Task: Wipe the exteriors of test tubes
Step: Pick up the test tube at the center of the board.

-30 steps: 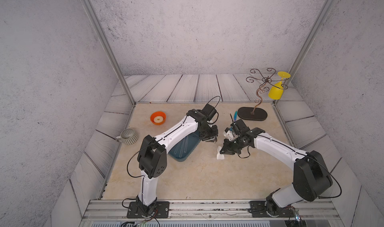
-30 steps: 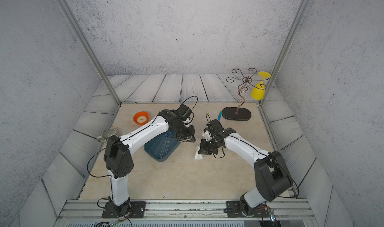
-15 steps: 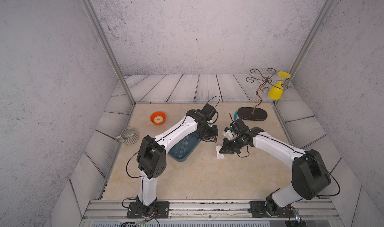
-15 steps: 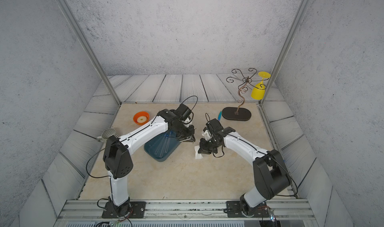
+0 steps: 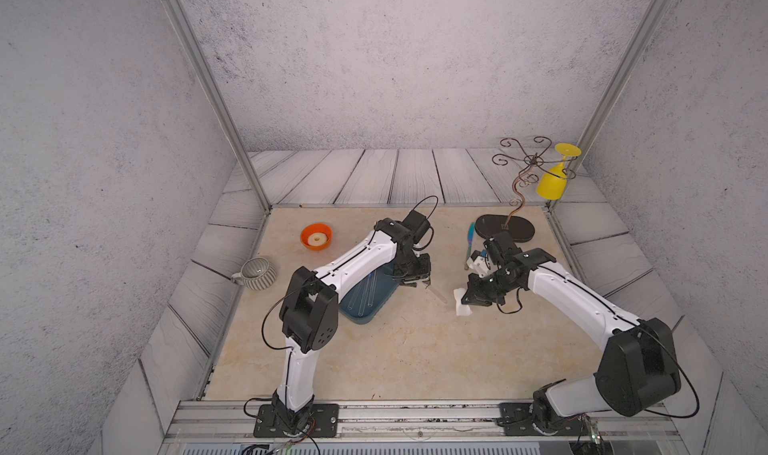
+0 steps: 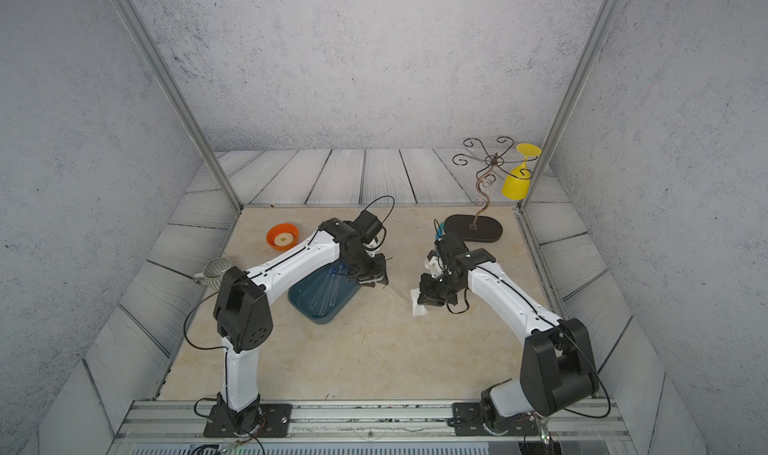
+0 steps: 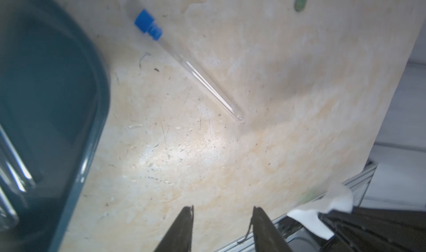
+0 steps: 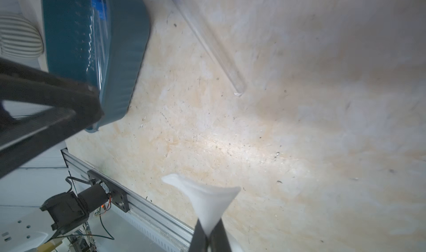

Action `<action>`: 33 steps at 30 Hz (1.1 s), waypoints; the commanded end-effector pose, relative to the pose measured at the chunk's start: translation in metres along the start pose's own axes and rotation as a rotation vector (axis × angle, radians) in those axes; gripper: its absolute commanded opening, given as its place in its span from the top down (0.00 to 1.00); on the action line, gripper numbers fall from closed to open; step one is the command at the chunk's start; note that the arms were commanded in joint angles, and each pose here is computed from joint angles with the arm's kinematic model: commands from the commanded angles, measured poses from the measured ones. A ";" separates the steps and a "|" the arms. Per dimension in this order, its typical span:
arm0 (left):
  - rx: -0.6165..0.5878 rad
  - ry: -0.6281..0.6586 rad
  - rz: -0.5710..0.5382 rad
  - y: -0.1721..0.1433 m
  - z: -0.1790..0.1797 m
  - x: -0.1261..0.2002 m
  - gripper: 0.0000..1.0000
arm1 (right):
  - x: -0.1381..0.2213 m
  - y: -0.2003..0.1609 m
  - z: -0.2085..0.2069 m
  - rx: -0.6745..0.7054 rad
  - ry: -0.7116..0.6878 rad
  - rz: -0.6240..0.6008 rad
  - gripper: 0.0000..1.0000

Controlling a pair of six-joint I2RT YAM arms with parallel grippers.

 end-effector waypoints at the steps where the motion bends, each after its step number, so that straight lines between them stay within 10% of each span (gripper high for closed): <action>1: 0.030 0.084 -0.023 0.009 0.011 -0.013 0.42 | 0.006 0.017 -0.013 0.002 -0.038 -0.025 0.97; 16: 0.116 0.195 -0.168 0.077 0.010 -0.076 0.26 | -0.052 0.100 -0.047 -0.021 -0.103 0.011 0.97; 33: 0.200 0.264 -0.152 0.112 0.044 -0.114 0.39 | -0.113 0.068 -0.050 -0.077 -0.027 0.147 0.98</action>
Point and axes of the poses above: each gripper's point midway between its finger pads, its own x axis back along the fingers, its own z axis along the line the jaws close on, y = z × x, the point moved 4 cm from there along x, back along the fingers, and after that the axes turned 5 degrees about x, right-handed, at the moved point
